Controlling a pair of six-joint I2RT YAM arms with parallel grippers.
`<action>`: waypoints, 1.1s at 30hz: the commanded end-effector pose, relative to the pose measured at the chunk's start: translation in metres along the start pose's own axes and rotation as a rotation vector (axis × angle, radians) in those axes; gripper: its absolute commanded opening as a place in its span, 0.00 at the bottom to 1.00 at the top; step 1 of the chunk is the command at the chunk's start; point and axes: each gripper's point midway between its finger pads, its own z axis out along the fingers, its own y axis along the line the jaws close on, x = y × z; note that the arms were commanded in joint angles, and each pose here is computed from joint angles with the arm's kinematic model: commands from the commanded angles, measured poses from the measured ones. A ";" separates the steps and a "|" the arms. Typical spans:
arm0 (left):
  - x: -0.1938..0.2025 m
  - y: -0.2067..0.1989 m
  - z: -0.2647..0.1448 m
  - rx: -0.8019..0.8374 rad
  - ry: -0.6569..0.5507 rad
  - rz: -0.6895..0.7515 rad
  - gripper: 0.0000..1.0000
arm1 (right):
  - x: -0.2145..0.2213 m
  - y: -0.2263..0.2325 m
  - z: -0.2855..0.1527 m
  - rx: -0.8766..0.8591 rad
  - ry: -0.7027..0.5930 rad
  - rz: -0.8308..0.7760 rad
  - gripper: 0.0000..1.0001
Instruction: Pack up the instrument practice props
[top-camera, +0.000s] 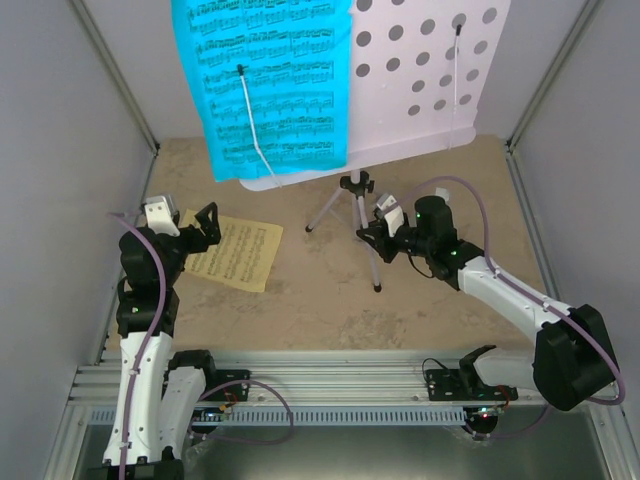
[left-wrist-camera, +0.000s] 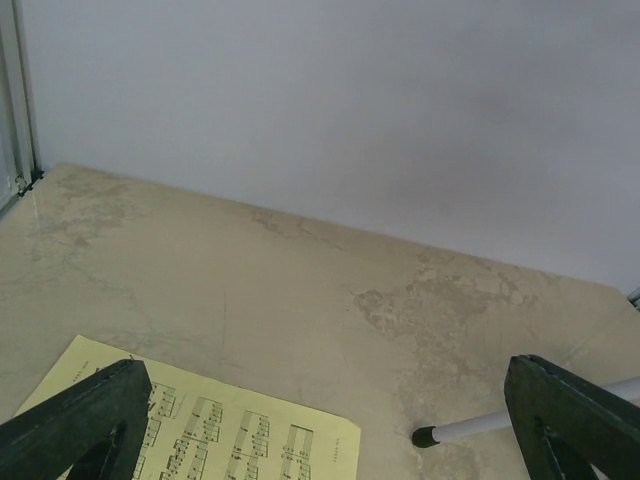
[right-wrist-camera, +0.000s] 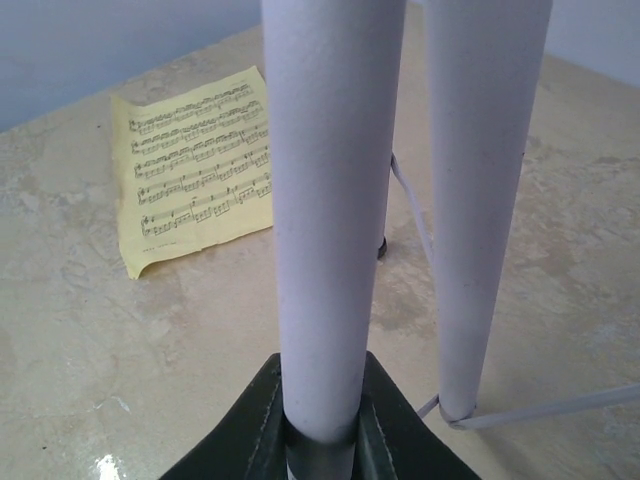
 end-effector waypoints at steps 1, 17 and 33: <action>-0.011 -0.005 -0.002 0.019 -0.032 0.025 0.99 | -0.009 -0.007 -0.006 0.050 -0.036 -0.060 0.17; -0.010 -0.005 -0.002 0.019 -0.031 0.022 0.99 | 0.002 -0.038 -0.010 0.200 -0.023 0.026 0.04; -0.009 -0.005 -0.002 0.020 -0.028 0.023 0.99 | 0.002 -0.045 -0.019 0.213 -0.038 0.069 0.31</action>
